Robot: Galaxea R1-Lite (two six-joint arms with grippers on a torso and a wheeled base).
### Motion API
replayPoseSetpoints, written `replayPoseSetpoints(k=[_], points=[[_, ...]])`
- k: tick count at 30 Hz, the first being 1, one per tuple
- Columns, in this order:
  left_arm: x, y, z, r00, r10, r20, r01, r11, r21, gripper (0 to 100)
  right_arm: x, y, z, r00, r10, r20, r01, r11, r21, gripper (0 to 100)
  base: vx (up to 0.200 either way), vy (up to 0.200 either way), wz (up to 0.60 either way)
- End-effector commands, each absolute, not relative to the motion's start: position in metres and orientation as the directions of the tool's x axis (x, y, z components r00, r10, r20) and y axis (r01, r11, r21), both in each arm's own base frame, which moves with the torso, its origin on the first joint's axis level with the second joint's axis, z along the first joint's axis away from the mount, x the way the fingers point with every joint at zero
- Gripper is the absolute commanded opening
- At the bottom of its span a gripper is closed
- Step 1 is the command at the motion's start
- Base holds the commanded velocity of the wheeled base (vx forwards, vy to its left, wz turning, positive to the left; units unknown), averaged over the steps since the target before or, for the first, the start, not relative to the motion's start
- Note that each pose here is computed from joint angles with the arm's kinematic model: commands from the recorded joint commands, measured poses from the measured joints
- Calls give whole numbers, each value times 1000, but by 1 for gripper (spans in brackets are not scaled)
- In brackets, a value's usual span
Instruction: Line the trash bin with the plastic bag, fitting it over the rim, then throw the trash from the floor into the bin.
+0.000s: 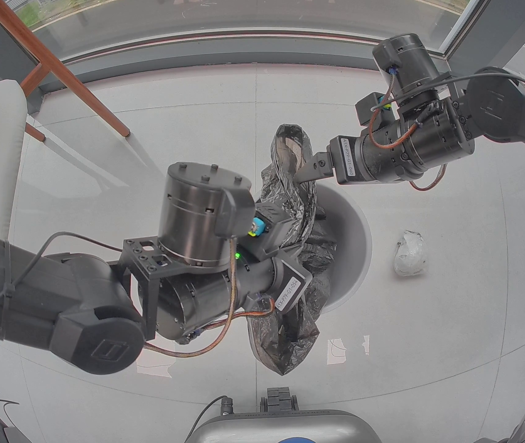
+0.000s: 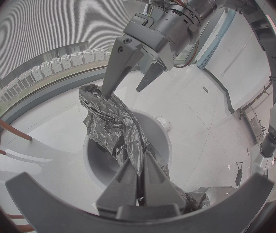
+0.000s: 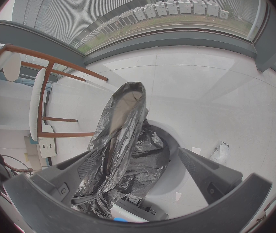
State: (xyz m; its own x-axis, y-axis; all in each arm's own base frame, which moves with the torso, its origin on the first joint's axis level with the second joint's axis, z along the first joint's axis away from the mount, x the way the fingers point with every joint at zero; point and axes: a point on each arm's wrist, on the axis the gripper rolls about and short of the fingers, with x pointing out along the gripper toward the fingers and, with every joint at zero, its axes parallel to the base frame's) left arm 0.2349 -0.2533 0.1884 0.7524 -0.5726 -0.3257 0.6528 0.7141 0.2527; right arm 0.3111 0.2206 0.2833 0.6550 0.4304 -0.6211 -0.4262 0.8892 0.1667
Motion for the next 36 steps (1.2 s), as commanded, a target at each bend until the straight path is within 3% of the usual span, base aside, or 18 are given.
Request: replayPoseSetpoints(k=[1, 34, 35, 36], points=[[236, -255, 191, 755, -574, -316, 650, 717, 252, 0, 311, 226, 278, 644, 430, -632, -434, 886, 162, 100, 0, 0, 0], [240, -258, 200, 772, -568, -284, 632, 732, 255, 0, 320, 231, 260, 631, 398, -666, -423, 896, 135, 100, 0, 0, 0], [240, -258, 200, 773, -567, -283, 631, 733, 255, 0, 320, 234, 258, 628, 400, -667, -426, 894, 136, 0, 0, 0, 0], [240, -258, 200, 773, -567, -283, 631, 733, 254, 0, 319, 235, 258, 627, 402, -667, -429, 893, 136, 0, 0, 0, 0]])
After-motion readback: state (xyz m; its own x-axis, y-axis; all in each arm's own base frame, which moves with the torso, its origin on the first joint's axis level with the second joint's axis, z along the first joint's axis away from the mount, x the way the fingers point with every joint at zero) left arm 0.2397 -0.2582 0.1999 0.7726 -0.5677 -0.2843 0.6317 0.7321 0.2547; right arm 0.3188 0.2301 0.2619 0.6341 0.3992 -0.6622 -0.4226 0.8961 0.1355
